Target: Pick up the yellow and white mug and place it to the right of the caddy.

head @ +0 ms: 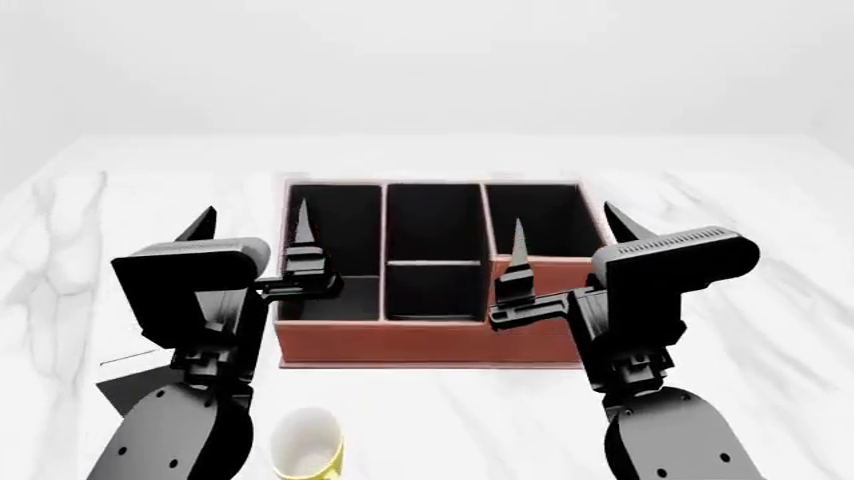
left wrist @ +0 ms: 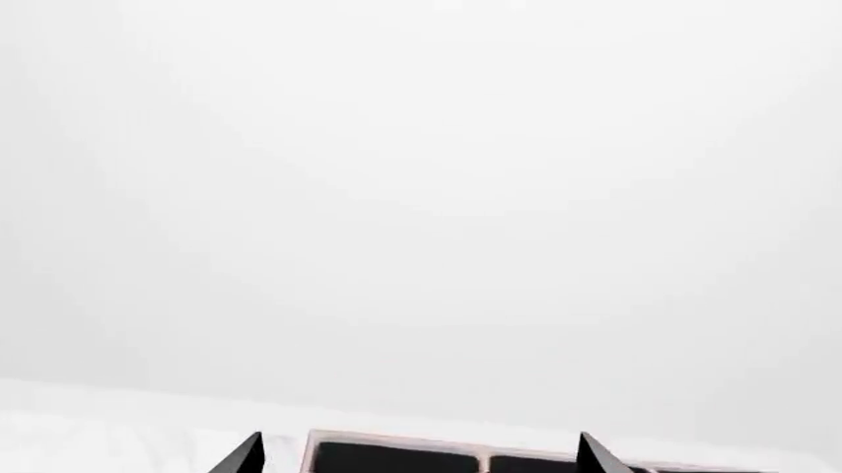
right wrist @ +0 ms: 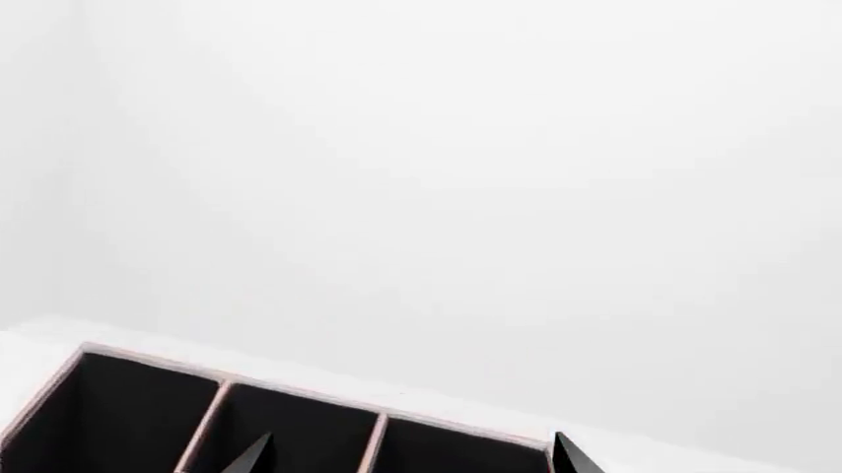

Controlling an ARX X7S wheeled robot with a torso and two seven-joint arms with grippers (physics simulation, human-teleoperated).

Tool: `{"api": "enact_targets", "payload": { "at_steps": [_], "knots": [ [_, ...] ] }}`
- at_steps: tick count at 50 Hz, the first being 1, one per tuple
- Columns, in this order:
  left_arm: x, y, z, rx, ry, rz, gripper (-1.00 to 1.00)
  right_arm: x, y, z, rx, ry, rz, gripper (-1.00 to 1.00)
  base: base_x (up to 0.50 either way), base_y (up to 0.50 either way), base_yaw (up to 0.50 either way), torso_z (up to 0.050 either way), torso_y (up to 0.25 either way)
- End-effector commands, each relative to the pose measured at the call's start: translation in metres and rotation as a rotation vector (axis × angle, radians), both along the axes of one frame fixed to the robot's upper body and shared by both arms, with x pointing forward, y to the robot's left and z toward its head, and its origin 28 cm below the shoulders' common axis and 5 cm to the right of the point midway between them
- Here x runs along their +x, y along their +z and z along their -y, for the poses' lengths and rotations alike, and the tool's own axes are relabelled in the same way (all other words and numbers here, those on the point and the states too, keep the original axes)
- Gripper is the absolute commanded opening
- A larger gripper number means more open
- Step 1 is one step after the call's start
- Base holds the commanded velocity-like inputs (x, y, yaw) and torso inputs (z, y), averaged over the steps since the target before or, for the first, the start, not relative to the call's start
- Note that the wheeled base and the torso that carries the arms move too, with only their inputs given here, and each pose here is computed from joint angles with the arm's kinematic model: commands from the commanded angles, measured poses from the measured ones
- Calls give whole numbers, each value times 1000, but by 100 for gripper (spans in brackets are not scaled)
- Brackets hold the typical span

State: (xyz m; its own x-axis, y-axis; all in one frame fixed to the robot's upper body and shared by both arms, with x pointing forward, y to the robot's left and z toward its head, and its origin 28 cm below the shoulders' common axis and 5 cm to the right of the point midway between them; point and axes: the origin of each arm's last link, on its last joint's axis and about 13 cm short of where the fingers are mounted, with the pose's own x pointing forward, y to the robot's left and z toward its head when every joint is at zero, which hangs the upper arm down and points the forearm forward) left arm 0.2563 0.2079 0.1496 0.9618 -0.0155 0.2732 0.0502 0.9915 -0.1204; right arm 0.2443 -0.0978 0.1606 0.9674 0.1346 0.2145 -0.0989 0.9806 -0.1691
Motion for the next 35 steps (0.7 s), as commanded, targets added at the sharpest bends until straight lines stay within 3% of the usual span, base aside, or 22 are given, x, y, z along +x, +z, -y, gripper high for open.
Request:
{"api": "enact_targets", "payload": {
  "at_steps": [1, 10, 29, 35],
  "knots": [
    [1, -1, 0, 13, 6, -9, 100, 0, 0, 0, 21, 13, 12, 100, 0, 0, 0, 0, 0],
    [-1, 0, -1, 0, -1, -10, 100, -1, 2, 0, 24, 13, 16, 100, 0, 0, 0, 0, -8],
    [-3, 0, 0, 22, -8, 1, 100, -4, 4, 0, 16, 5, 47, 100, 0, 0, 0, 0, -250],
    [-3, 2, -2, 9, -7, 7, 100, -13, 13, -8, -27, 78, 81, 100, 0, 0, 0, 0, -167]
  ]
}}
